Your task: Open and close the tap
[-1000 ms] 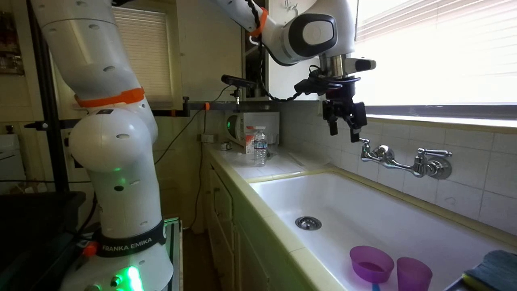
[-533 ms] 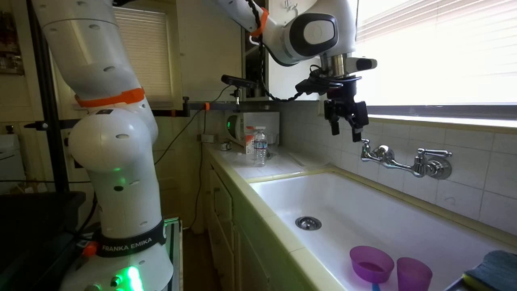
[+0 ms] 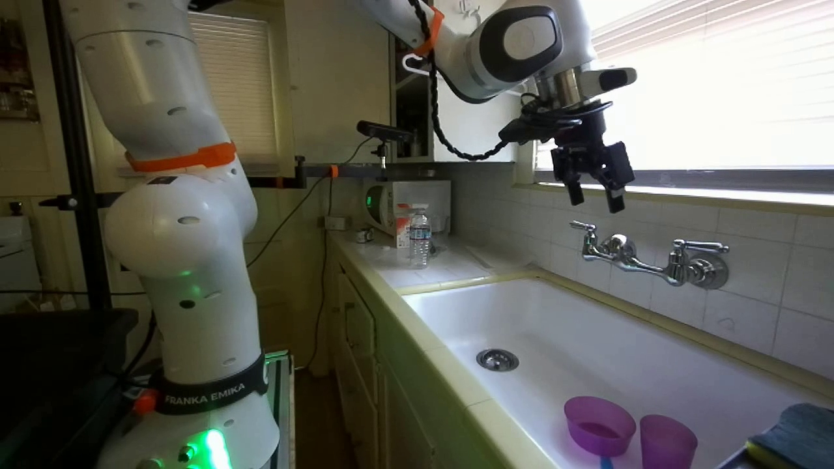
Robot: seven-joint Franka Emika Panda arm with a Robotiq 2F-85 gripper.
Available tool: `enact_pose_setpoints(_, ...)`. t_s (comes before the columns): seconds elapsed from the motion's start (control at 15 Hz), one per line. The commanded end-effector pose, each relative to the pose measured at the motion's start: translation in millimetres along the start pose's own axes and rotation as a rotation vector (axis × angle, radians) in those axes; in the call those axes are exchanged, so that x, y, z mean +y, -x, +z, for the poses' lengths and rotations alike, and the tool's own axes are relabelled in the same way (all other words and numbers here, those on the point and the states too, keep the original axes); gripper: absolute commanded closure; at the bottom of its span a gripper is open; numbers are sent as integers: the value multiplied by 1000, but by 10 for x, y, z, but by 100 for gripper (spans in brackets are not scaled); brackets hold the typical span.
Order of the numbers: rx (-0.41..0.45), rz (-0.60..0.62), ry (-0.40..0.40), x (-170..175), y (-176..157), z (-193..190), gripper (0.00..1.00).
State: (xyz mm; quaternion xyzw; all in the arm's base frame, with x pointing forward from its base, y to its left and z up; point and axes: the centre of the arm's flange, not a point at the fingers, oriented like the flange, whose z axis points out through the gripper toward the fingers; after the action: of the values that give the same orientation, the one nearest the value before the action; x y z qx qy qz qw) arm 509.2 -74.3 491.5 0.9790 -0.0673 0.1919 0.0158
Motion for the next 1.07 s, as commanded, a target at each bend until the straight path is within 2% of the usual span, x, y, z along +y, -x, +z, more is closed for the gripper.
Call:
enact_pose_setpoints(0.0,58,9,42,146,-267,140,0)
enact_pose_setpoints(0.4,103,4,84,370,-579,229,0)
enact_pose_setpoints(1.0,95,-26,90,617,-1021,401,0)
